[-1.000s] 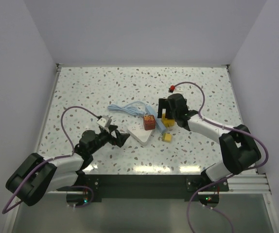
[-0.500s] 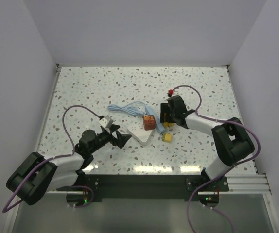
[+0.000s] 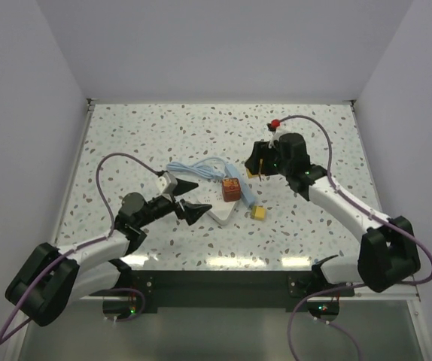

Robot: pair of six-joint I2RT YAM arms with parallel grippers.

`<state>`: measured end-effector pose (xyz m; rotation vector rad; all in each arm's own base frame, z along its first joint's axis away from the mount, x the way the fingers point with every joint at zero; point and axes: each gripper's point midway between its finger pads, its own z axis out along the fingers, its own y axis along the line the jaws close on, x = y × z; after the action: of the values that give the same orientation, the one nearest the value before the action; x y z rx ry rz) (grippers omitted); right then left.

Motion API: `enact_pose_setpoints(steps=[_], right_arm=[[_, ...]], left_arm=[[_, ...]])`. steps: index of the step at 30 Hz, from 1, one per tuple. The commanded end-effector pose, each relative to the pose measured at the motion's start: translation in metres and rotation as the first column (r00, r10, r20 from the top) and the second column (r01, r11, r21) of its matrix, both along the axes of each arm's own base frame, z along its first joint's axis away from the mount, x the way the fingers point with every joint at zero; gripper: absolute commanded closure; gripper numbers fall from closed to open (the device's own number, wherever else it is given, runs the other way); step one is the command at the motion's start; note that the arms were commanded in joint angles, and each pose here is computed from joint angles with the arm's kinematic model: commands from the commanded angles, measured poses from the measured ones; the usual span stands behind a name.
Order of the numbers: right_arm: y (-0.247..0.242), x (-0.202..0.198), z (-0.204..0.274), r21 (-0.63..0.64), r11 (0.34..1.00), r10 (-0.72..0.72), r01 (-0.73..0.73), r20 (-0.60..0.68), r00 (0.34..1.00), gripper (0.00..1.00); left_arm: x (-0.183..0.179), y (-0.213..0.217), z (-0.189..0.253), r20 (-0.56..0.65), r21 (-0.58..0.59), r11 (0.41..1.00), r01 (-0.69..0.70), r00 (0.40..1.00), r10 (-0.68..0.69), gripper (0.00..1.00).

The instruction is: Insert the plug

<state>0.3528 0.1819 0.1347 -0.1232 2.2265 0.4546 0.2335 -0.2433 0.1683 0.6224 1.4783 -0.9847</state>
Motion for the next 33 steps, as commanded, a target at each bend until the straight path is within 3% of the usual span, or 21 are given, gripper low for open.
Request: enact_pose_setpoints(steps=[1, 4, 8, 16, 26, 30, 33], right_arm=[[0.043, -0.007, 0.089, 0.145, 0.952, 0.231, -0.269, 0.232, 0.945, 1.00], [0.062, -0.023, 0.115, 0.199, 0.888, 0.338, -0.414, 0.326, 0.883, 1.00], [0.088, -0.062, 0.141, 0.278, 0.721, 0.499, -0.635, 0.428, 0.754, 1.00], [0.111, -0.117, 0.167, 0.280, 0.486, 0.618, -0.828, 0.560, 0.552, 1.00], [0.138, -0.161, 0.181, 0.254, 0.312, 0.674, -0.916, 0.620, 0.402, 1.00], [0.141, -0.170, 0.182, 0.251, 0.279, 0.687, -0.927, 0.623, 0.375, 1.00], [0.141, -0.170, 0.181, 0.250, 0.280, 0.689, -0.927, 0.620, 0.376, 1.00]], left_arm=[[-0.014, -0.014, 0.047, 0.122, -0.069, 0.988, 0.139, 0.984, -0.130, 0.00], [-0.022, -0.020, 0.062, 0.139, -0.109, 0.973, 0.204, 0.972, -0.188, 0.00], [-0.028, -0.027, 0.079, 0.148, -0.157, 0.952, 0.262, 0.960, -0.240, 0.00], [-0.032, -0.053, 0.100, 0.182, -0.205, 0.911, 0.357, 0.929, -0.323, 0.00], [-0.029, -0.066, 0.108, 0.187, -0.256, 0.886, 0.386, 0.919, -0.347, 0.00], [-0.033, -0.066, 0.115, 0.213, -0.279, 0.873, 0.401, 0.912, -0.350, 0.00], [-0.036, -0.066, 0.119, 0.233, -0.280, 0.865, 0.416, 0.904, -0.359, 0.06]])
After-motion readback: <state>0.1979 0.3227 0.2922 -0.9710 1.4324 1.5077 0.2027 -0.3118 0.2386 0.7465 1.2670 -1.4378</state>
